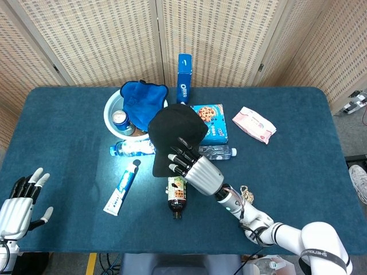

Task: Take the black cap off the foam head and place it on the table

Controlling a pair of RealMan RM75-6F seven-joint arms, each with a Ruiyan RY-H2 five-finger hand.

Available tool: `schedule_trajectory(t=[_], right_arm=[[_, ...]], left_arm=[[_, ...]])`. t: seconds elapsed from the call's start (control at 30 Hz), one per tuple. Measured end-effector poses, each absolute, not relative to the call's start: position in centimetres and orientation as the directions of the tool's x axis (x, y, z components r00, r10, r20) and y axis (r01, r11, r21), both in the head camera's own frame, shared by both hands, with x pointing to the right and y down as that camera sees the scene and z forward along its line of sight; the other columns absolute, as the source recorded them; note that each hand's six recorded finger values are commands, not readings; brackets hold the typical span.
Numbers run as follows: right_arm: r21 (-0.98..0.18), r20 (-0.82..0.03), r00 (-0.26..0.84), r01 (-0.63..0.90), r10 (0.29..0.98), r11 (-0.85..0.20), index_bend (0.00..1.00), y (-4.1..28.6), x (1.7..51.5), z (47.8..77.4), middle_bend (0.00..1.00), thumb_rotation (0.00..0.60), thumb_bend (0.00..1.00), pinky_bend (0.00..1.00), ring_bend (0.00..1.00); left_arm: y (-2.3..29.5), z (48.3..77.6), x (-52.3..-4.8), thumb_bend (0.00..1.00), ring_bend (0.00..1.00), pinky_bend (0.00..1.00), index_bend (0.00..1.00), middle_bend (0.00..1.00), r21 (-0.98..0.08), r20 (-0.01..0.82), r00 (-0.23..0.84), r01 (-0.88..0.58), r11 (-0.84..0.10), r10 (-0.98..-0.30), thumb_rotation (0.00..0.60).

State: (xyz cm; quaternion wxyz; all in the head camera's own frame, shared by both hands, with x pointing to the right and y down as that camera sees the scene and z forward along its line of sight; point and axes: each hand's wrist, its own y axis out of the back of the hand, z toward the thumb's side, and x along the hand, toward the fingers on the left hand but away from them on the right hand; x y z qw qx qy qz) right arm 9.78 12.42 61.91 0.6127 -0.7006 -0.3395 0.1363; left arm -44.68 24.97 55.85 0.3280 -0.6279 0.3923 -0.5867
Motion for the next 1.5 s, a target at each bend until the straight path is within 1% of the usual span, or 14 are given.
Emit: schedule_trajectory(t=[0.27, 0.4, 0.7, 1.0, 1.13, 1.23, 1.5], right_arm=[[-0.936, 0.276, 0.681, 0.350, 0.678, 0.030, 0.68, 10.4, 9.1, 60.9, 0.39, 0.600, 0.51, 0.02, 0.20], [-0.924, 0.315, 0.653, 0.376, 0.689, 0.066, 0.69, 9.6, 8.6, 60.2, 0.39, 0.600, 0.51, 0.02, 0.20], [-0.911, 0.363, 0.606, 0.391, 0.708, 0.132, 0.70, 7.7, 8.2, 59.1, 0.40, 0.600, 0.51, 0.02, 0.20], [-0.901, 0.407, 0.560, 0.376, 0.722, 0.216, 0.71, 4.7, 8.0, 57.9, 0.41, 0.600, 0.51, 0.02, 0.21], [-0.891, 0.436, 0.538, 0.371, 0.721, 0.262, 0.74, 3.3, 8.2, 57.1, 0.42, 0.600, 0.51, 0.02, 0.22], [-0.884, 0.455, 0.522, 0.364, 0.722, 0.294, 0.75, 2.2, 8.6, 56.5, 0.43, 0.600, 0.51, 0.02, 0.23], [-0.869, 0.489, 0.477, 0.337, 0.730, 0.361, 0.75, 0.0, 10.2, 55.4, 0.43, 0.600, 0.51, 0.02, 0.23]], left_arm=[[25.0, 55.9, -44.7, 0.29, 0.00, 0.00, 0.00, 0.00, -0.872, 0.481, 0.001, -0.108, -0.478, -0.877, 0.600], [25.0, 56.0, -44.8, 0.29, 0.00, 0.00, 0.00, 0.00, -0.871, 0.482, -0.001, -0.106, -0.479, -0.876, 0.600], [25.0, 56.1, -44.9, 0.29, 0.00, 0.00, 0.00, 0.00, -0.870, 0.485, -0.004, -0.107, -0.482, -0.875, 0.600], [24.9, 56.2, -44.9, 0.29, 0.00, 0.00, 0.00, 0.00, -0.868, 0.487, -0.002, -0.106, -0.485, -0.873, 0.600], [24.9, 56.3, -44.9, 0.29, 0.00, 0.00, 0.00, 0.00, -0.866, 0.491, -0.003, -0.106, -0.488, -0.871, 0.600], [24.9, 56.4, -44.8, 0.29, 0.00, 0.00, 0.00, 0.00, -0.865, 0.493, -0.001, -0.107, -0.490, -0.870, 0.600], [24.7, 56.5, -44.6, 0.29, 0.00, 0.00, 0.00, 0.00, -0.865, 0.492, 0.011, -0.109, -0.490, -0.870, 0.600]])
